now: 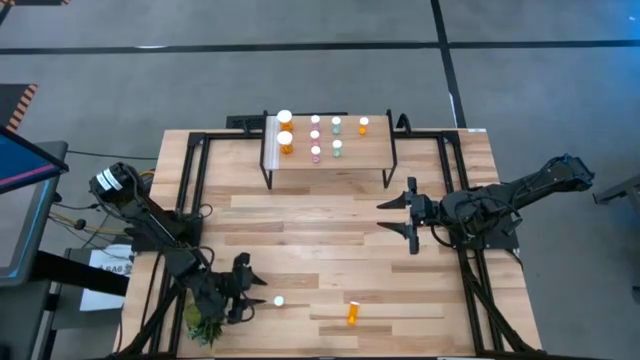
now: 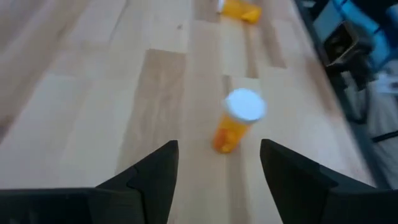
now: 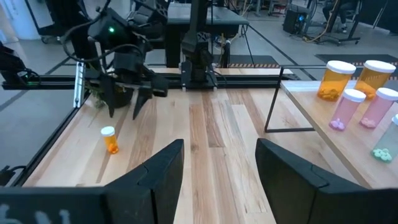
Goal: Pick and place medicine bottles onto shelf by color
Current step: Put the left small orange pill bottle on the shelf aligned with the other small orange pill bottle
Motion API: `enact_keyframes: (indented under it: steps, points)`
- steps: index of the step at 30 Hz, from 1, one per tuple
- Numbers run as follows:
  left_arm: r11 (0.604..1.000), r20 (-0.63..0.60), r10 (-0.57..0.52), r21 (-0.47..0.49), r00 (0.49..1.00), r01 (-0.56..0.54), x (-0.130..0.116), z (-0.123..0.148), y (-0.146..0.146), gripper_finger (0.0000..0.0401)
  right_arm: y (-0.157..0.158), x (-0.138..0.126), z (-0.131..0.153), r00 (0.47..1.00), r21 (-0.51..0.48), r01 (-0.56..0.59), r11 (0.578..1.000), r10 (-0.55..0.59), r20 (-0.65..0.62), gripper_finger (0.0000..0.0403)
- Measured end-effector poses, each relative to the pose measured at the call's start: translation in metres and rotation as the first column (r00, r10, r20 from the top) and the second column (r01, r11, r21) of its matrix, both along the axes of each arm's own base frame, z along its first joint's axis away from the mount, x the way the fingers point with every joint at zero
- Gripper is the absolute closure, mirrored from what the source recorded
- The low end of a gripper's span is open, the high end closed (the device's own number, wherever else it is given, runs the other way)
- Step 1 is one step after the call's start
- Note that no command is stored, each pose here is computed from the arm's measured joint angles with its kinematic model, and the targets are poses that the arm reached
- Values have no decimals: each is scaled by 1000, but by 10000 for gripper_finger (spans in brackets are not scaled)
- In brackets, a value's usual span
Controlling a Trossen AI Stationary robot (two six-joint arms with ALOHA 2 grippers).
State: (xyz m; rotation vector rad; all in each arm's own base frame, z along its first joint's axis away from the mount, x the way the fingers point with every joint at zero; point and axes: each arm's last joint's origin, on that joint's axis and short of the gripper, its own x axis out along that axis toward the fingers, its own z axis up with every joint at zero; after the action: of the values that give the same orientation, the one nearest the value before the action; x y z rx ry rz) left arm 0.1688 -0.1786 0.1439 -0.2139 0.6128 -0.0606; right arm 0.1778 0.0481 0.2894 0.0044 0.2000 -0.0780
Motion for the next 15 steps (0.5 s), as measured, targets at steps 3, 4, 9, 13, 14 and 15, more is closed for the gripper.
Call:
enact_keyframes:
  steps: [3,4,9,13,14,15]
  points:
    - [998,-1,-35,56,999,35,-1,-1,1,188,0,0,0,1000,0,0,1000,0,0,182]
    - [996,1,-49,74,999,49,-1,-1,0,188,0,0,0,1000,0,0,1000,0,0,182]
    - [993,-3,-64,96,998,64,-1,-1,1,186,0,0,0,1000,4,1,1000,-1,-1,182]
    - [997,-29,-35,69,999,37,-1,-5,2,174,0,0,0,1000,4,1,1000,-1,-3,182]
    - [997,-34,-31,72,999,33,0,-7,2,170,0,0,0,1000,4,1,1000,-1,-3,182]
    - [996,-42,-28,78,999,32,1,-10,1,166,0,0,0,1000,5,1,1000,-1,-3,182]
